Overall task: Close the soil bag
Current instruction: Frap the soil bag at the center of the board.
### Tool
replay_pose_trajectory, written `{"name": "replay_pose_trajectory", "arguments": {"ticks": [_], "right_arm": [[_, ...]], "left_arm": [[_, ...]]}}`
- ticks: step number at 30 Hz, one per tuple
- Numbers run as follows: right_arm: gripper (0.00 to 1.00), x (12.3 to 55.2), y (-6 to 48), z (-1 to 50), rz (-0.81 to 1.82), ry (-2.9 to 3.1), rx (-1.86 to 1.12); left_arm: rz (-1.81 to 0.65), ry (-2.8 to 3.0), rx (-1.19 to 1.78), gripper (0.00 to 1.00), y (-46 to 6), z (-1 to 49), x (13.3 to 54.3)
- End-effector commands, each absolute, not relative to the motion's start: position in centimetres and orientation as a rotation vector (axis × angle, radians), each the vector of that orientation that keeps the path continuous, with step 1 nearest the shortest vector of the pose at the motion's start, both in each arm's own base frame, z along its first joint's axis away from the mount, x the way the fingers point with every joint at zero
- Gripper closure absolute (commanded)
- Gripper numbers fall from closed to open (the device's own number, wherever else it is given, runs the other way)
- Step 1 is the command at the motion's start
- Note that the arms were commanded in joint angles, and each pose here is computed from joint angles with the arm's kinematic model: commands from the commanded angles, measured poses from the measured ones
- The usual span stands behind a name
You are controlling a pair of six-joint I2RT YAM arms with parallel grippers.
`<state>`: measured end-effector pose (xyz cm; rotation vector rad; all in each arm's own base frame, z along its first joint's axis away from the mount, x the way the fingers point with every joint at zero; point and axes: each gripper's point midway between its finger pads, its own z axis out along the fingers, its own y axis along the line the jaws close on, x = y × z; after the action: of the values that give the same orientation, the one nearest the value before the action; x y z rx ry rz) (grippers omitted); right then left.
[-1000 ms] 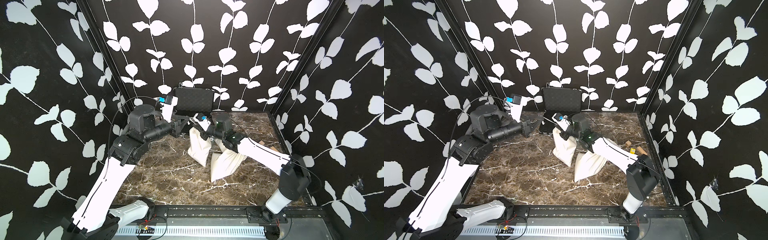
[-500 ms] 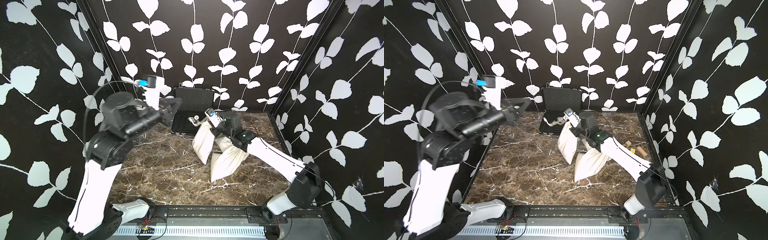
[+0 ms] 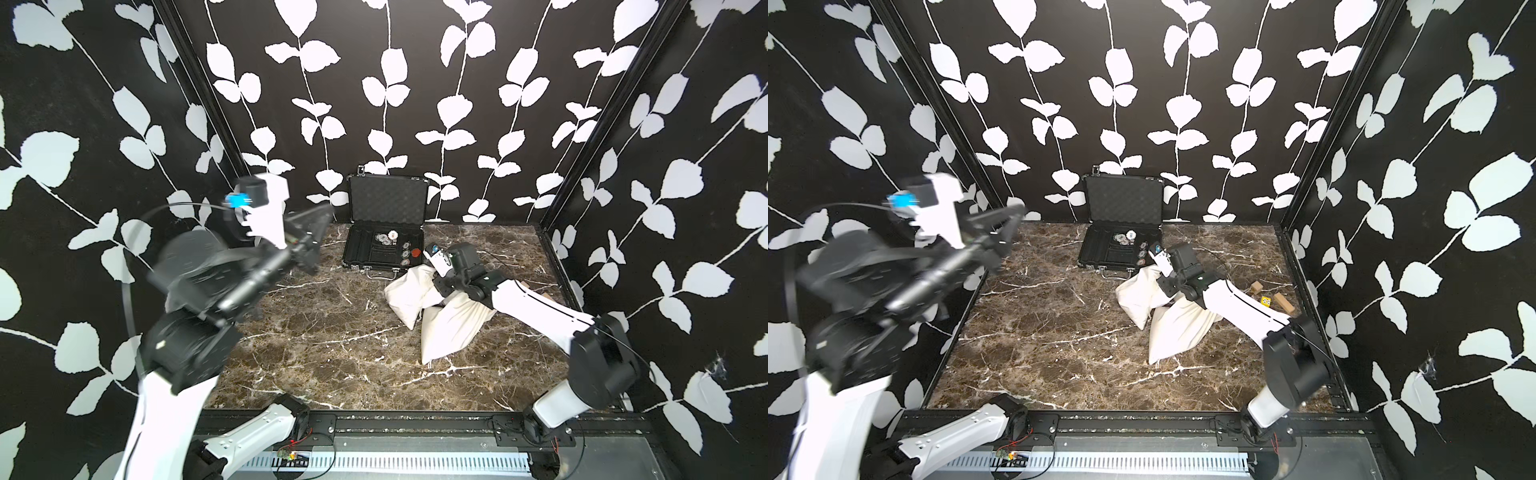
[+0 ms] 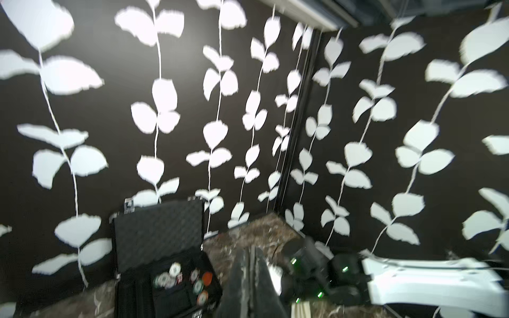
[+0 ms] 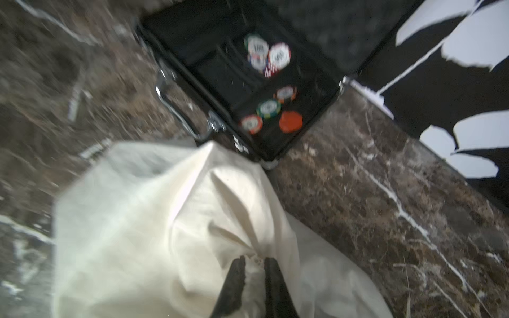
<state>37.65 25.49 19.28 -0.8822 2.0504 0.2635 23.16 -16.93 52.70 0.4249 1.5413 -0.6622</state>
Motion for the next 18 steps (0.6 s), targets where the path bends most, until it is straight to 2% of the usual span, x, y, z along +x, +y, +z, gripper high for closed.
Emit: {"name": "replay_pose_trajectory", "arguments": {"ticks": [1,5,10,12,18], "right_arm": [[0.9,36.8,28.5,25.2,0.483,1.879,-0.848],[0.92,36.4,29.6,27.9,0.575,1.811,-0.82],[0.93,36.2,30.7,29.1,0.611,1.777,-0.817],[0.93,36.2,31.0,29.1,0.612,1.775,-0.822],[0.93,36.2,31.3,29.2,0.611,1.774,-0.828]], "left_arm": [[-0.622,1.716,0.466,0.98,-19.3,44.4,27.2],[-0.719,1.828,0.535,0.76,-23.1,36.8,28.9],[-0.733,1.862,0.676,0.54,-28.4,31.9,29.1],[-0.759,1.872,0.675,0.5,-29.6,30.8,29.9],[-0.868,1.851,0.73,0.48,-33.2,28.8,29.9]]}}
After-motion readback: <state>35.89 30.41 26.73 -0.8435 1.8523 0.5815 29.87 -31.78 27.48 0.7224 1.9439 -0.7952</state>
